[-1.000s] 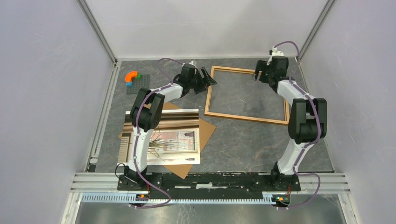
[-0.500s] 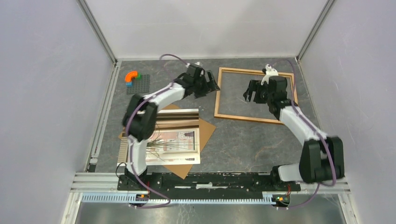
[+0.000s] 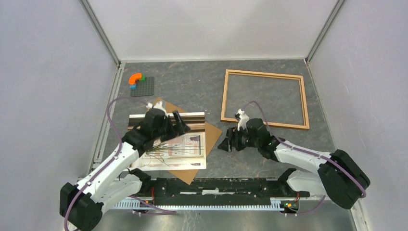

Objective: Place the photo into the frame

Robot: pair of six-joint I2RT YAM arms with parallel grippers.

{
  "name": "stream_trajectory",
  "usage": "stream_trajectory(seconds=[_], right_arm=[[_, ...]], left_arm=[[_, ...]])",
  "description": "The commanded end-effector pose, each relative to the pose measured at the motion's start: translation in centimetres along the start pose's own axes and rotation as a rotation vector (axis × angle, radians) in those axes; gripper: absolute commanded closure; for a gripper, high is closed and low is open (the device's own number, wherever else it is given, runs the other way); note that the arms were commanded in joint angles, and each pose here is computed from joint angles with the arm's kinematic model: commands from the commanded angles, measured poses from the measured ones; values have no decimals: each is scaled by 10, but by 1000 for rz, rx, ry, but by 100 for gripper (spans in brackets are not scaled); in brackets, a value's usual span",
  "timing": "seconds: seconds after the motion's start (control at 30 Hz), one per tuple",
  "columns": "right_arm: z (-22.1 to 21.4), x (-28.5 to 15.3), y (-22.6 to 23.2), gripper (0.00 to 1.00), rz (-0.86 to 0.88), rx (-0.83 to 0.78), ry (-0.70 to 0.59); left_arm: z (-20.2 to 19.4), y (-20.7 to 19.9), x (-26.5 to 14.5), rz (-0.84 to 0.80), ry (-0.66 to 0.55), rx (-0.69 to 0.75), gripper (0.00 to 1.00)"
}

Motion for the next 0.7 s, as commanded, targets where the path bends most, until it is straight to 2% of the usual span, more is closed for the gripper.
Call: stream_trajectory(seconds=[0.0,0.17,0.27,0.67], right_arm=[[-11,14,46,22,176,101,-44],[-46,25,48,23,178,149,5],[-60,29,50,25,213,182,48],[-99,49,69,30,320,303,175]], left_arm=[[-54,37,-11,133,129,-48,3],[-101,62,1,213,258,-115,1],[-120,72,9,241,276,-165,1],[-139,88,15,301,287,-212,0]])
Point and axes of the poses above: each gripper's point midway between its finger pads, its own x axis out along the fingers, its own y axis along the line the jaws close on, z = x × y, the point moved 2 cm from there along -x, back along the fingers, and after that the axes turned 15 degrees about x, right-handed, at the moved point
